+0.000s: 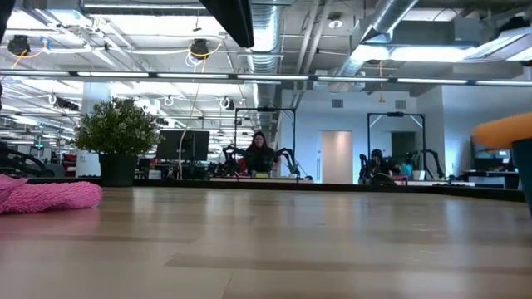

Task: Fold microfiber towels
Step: Put the folded orange microfiber towel into the blue bin

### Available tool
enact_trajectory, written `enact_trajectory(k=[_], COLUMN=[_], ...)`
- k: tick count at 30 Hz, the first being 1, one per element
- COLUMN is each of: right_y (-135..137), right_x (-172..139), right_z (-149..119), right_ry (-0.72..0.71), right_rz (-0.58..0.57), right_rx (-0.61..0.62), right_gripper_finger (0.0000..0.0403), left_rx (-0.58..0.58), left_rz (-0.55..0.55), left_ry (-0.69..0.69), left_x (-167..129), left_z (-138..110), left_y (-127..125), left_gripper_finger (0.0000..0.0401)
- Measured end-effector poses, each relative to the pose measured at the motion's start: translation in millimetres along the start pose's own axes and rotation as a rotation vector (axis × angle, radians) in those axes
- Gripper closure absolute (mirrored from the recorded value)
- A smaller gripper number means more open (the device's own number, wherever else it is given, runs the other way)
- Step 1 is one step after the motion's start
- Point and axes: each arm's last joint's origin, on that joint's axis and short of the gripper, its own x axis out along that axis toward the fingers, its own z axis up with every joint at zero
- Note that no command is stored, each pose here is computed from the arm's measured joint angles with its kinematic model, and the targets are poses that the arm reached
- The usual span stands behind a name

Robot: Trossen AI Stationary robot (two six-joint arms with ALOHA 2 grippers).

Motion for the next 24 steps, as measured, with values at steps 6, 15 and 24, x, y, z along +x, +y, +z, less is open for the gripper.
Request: enact_trajectory(k=[6,15,24], right_y=[18,28,28], right_x=[28,40,40], right_z=[-3,-1,3], right_ry=[0.021,0.062,0.058], right_rz=[0.021,0.073,0.081], right_rx=[0.023,-0.016,-0.036], right_gripper_finger=[0.0398,0.0395,0.0342], left_rx=[0.039,0.036,0.038], left_rz=[-0.043,-0.049,-0.05], left_ry=[-0.037,-0.046,-0.046], left_x=[-2,-2,-2], left_z=[3,4,4], left_y=[-5,-6,-6], left_gripper_finger=[0.027,0.027,0.027])
